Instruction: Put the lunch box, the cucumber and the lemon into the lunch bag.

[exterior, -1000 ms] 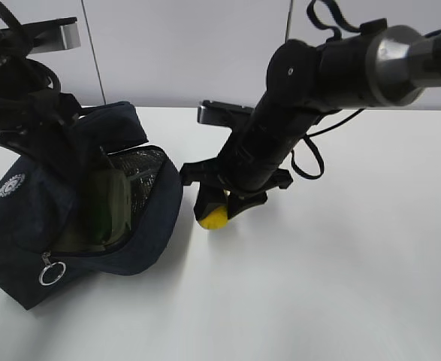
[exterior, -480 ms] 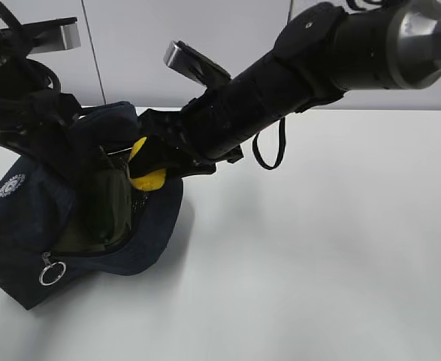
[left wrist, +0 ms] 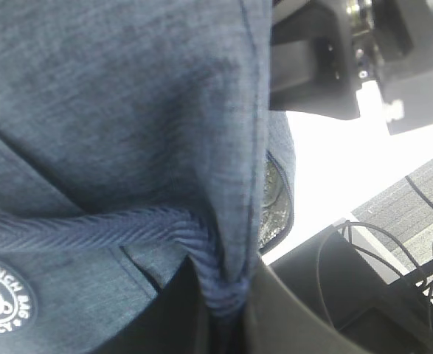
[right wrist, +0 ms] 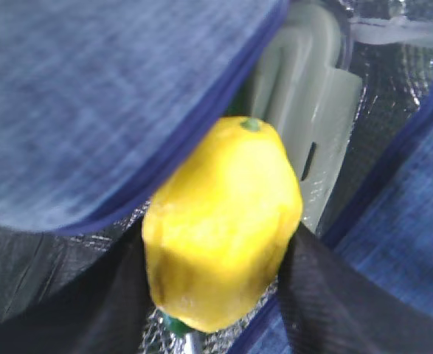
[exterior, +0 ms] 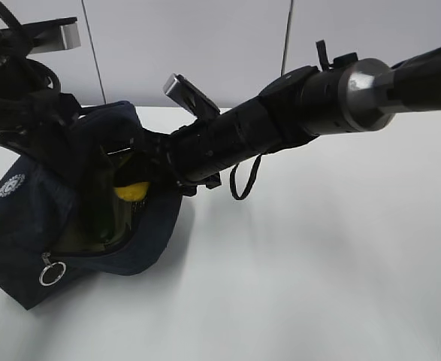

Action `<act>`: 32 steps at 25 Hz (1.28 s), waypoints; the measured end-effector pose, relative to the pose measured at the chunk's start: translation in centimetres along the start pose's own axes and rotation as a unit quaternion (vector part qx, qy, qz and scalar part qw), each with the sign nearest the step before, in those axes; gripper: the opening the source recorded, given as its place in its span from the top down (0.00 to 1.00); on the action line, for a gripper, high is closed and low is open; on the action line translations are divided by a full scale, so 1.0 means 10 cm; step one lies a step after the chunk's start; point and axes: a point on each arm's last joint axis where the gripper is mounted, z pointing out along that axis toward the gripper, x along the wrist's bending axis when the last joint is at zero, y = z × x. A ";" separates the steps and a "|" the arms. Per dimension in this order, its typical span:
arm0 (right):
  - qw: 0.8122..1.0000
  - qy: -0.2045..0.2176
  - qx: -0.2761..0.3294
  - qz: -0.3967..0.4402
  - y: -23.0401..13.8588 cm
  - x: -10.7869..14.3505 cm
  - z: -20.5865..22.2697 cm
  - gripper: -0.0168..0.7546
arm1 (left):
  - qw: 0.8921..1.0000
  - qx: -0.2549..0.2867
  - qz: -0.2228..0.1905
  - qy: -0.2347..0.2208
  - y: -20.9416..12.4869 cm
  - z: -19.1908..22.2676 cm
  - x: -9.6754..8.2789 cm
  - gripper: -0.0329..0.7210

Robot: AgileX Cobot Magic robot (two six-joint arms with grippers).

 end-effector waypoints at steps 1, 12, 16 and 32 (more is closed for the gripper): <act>1.000 0.000 -0.001 -0.005 0.00 0.00 0.00 0.42 | 1.000 0.000 0.000 0.000 0.00 0.00 0.00 0.96; 1.000 0.002 -0.004 -0.012 0.01 -0.01 -0.01 0.38 | 1.000 0.000 0.001 0.000 0.00 0.00 0.00 0.96; 1.000 -0.001 0.007 -0.016 0.03 -0.07 -0.07 0.38 | 1.000 0.000 0.001 0.000 0.00 0.00 0.00 0.96; 0.997 -0.062 0.053 -0.010 0.07 -0.37 -0.38 0.38 | 1.000 0.000 0.001 0.000 0.00 0.00 0.00 0.96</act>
